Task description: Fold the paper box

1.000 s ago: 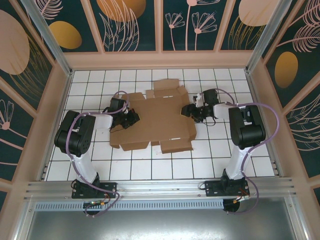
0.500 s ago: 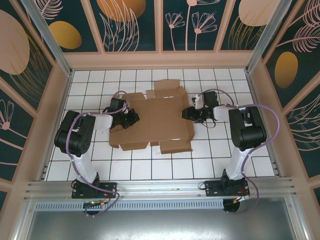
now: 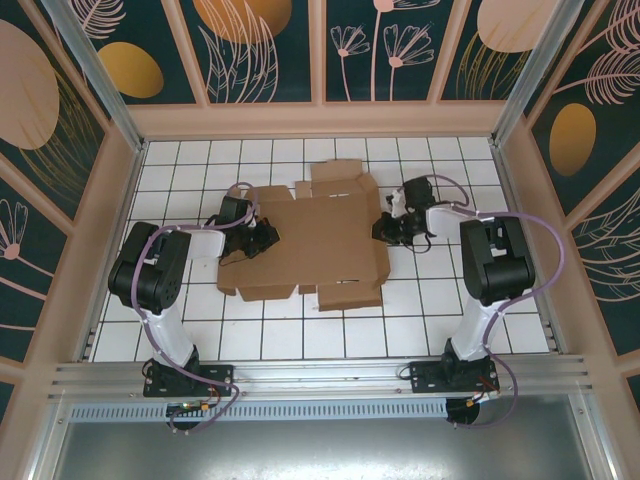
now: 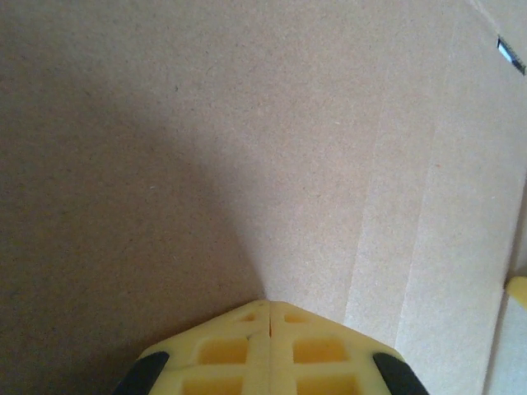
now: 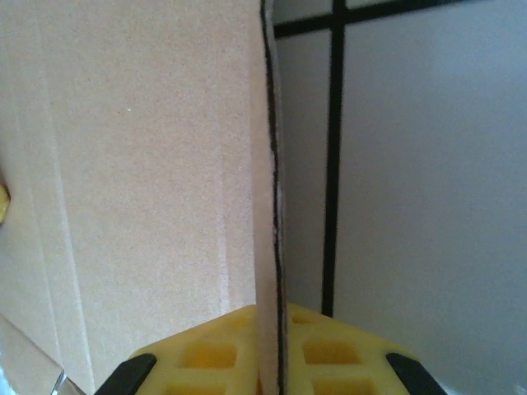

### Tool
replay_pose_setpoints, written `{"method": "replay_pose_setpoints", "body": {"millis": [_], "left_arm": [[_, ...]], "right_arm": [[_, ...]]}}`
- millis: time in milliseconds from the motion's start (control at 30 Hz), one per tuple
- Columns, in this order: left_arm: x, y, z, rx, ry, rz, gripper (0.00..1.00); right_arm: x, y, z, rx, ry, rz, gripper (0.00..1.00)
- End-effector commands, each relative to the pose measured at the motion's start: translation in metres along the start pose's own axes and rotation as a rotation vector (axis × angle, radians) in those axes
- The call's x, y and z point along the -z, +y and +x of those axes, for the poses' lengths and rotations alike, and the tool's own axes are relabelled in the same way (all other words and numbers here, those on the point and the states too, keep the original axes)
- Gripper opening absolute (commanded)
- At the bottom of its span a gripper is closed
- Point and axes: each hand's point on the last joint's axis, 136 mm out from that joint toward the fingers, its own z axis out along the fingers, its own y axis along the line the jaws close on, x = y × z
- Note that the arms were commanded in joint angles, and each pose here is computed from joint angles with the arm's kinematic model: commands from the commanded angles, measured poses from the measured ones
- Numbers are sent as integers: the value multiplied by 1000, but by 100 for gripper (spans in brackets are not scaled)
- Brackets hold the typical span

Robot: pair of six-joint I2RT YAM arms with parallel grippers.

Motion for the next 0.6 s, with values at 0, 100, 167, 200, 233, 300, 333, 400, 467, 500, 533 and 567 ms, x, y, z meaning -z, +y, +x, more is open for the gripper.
{"method": "replay_pose_setpoints", "body": {"millis": [0, 100, 167, 200, 233, 300, 333, 400, 467, 500, 533, 567], "left_arm": [[-10, 21, 50, 50, 147, -76, 0], [-18, 2, 67, 11, 191, -47, 0], [-22, -11, 75, 0, 206, -18, 0], [-24, -18, 78, -2, 212, 1, 0], [-25, -23, 79, 0, 216, 16, 0], [-25, -34, 81, 2, 224, 53, 0], [-26, -36, 82, 1, 224, 57, 0], [-28, -38, 80, -3, 220, 57, 0], [-30, -37, 79, 0, 216, 54, 0], [-31, -37, 78, 7, 214, 57, 0], [-32, -38, 78, 15, 214, 62, 0], [-34, -39, 78, 20, 213, 72, 0]], "right_arm": [[36, 9, -28, 76, -86, 175, 11], [48, 13, -40, 150, -88, 345, 11], [53, 17, -45, 207, -80, 462, 11], [56, 16, -47, 232, -76, 528, 9], [57, 19, -49, 254, -71, 568, 9], [61, 24, -52, 303, -71, 655, 9], [62, 29, -53, 324, -75, 677, 9], [63, 47, -56, 373, -91, 700, 9], [65, 69, -59, 423, -117, 718, 9], [65, 80, -58, 448, -125, 730, 9], [63, 89, -56, 473, -127, 738, 9], [61, 100, -53, 500, -131, 750, 9]]}}
